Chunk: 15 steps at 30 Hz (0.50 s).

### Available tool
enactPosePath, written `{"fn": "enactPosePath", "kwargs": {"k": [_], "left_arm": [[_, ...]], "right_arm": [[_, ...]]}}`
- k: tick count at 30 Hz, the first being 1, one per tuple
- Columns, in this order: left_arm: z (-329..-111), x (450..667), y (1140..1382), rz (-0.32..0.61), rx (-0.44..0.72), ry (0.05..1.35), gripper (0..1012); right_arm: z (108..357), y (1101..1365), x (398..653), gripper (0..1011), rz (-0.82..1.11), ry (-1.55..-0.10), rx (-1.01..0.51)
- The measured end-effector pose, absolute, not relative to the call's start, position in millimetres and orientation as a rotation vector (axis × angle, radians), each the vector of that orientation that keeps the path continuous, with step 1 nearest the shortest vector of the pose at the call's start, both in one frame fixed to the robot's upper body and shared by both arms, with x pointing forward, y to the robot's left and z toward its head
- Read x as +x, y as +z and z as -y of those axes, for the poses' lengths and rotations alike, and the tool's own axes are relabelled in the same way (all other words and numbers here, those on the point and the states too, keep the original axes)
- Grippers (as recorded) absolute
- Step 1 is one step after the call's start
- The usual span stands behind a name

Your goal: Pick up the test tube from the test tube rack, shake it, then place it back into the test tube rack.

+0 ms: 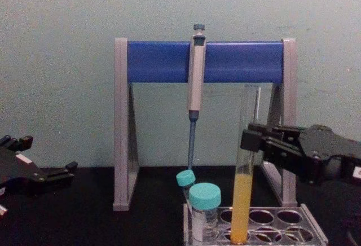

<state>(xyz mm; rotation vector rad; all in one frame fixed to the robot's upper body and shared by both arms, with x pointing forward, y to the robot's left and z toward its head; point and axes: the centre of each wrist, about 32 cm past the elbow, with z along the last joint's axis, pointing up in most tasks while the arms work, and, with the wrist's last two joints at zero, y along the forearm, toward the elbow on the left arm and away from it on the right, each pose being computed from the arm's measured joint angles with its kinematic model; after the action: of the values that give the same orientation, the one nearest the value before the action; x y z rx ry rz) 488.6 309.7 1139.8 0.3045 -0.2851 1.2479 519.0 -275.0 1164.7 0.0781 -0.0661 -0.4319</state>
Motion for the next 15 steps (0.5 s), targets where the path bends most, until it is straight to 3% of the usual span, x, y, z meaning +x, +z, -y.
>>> {"fn": "enactPosePath", "kwargs": {"k": [15], "left_arm": [[-309.7, 488.6, 1139.8, 0.285, 0.304, 1.248, 1001]], "right_arm": [[269.8, 1162.6, 520.7, 213, 0.088, -0.422, 0.058]]}}
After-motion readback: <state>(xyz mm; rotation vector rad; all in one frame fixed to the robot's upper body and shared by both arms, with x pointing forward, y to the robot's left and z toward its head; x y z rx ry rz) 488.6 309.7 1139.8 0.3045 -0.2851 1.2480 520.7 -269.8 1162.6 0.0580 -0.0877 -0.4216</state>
